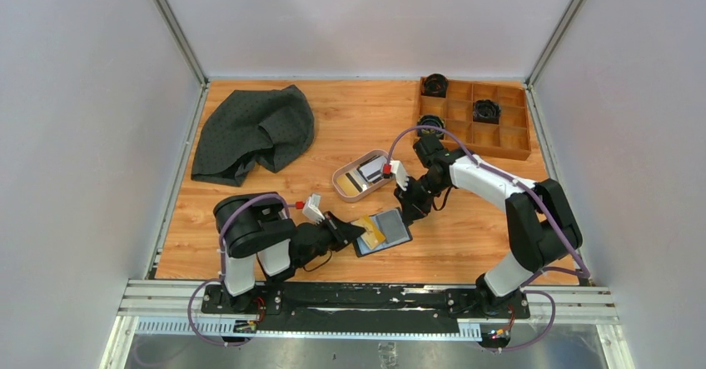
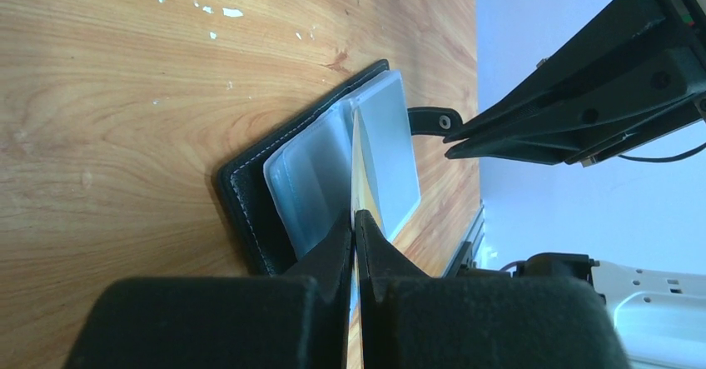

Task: Put the credit cards into the card holder
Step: Insert the credit card into the card holder.

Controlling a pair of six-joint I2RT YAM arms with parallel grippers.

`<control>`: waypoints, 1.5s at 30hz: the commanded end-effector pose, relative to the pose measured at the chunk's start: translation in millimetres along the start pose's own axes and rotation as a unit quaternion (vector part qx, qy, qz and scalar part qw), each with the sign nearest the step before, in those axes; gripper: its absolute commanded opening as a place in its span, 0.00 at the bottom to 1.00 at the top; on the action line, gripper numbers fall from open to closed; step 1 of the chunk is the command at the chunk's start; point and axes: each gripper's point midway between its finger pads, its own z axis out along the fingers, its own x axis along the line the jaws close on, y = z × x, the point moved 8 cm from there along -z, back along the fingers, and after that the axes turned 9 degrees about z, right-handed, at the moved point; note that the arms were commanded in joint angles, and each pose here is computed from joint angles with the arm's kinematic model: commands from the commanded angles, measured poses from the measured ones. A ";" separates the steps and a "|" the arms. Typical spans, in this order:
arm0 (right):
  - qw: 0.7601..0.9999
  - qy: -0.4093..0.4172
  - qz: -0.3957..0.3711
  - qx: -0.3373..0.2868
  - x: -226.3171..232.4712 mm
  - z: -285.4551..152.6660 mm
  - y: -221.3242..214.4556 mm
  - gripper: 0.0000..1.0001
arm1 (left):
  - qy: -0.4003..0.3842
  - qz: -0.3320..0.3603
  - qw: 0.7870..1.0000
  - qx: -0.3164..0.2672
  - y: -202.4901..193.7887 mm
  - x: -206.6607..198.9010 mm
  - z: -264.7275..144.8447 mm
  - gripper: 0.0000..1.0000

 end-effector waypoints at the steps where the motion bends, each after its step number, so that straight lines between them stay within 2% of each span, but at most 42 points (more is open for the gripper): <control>1: 1.000 -0.004 0.018 0.007 -3.7 -0.5 -4.0 0.13 | 0.015 0.008 1.000 -0.004 -2.5 6.9 0.8 0.00; 22: 0.998 0.006 0.048 0.040 -12.4 13.4 -11.9 0.14 | 0.015 0.001 1.000 0.005 -6.7 7.3 9.1 0.00; 39: 0.998 0.010 0.045 0.047 -11.0 17.1 -10.8 0.14 | 0.041 0.061 0.997 -0.007 3.9 2.2 4.4 0.00; 45: 0.998 0.008 0.044 0.047 -10.4 16.0 -10.5 0.14 | 0.028 0.044 0.999 0.003 -0.9 0.7 9.8 0.00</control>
